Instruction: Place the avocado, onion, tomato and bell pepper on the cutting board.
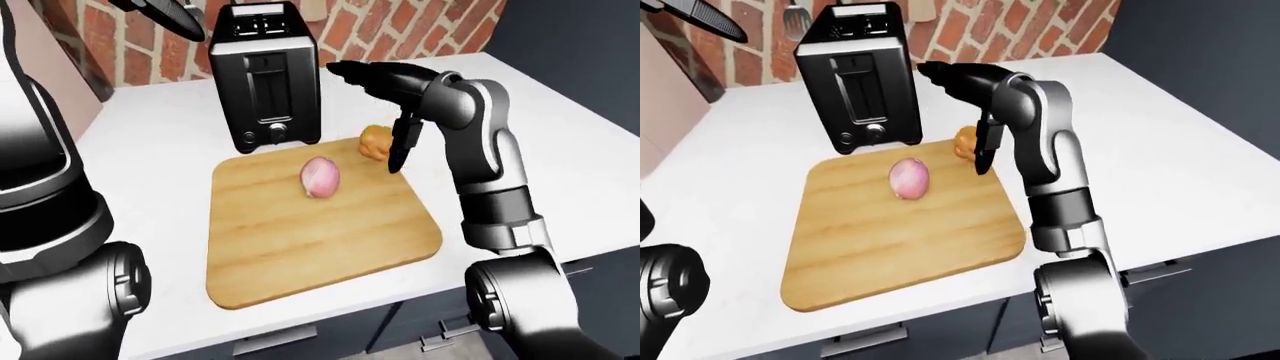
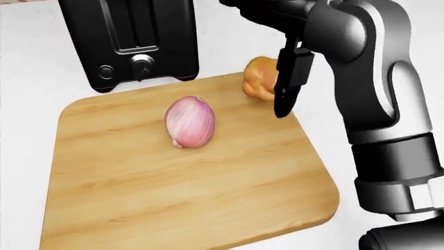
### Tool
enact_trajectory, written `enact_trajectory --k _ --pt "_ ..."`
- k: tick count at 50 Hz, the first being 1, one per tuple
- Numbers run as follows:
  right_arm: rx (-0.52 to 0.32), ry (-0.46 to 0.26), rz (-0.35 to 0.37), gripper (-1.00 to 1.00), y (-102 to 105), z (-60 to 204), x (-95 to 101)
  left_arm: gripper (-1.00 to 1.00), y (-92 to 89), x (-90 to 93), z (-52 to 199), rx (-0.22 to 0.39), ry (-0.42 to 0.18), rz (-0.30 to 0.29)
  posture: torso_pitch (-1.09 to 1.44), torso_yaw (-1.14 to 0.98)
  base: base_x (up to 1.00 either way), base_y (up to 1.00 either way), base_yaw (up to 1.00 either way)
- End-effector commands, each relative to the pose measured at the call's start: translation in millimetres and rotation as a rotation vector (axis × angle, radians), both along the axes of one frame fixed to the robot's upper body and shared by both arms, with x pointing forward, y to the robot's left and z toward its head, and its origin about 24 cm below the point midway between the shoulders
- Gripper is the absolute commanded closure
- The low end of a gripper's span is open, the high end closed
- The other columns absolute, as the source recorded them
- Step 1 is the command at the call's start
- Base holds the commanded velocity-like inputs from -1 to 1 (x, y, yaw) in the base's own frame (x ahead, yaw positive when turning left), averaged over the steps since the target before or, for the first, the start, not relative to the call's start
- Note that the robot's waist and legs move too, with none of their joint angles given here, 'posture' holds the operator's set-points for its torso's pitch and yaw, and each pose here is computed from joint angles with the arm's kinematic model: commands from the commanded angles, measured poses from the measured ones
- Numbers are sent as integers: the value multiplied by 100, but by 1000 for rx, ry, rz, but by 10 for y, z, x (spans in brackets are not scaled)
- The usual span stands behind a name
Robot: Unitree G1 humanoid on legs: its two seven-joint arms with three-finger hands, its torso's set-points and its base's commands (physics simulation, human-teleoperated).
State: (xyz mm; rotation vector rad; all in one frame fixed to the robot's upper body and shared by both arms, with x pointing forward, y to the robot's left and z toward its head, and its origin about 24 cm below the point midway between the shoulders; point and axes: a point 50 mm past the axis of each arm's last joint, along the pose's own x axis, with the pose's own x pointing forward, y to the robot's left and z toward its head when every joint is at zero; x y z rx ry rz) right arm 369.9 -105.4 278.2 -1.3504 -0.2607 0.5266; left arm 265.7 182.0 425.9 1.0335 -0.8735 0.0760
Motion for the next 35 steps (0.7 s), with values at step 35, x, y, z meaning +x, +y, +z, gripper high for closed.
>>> enact_trajectory --k 35 --pt "540 -1155 -342 -100 -502 1761 -2433 -100 6 -1583 327 -299 -627 187 0 0 0 0 0"
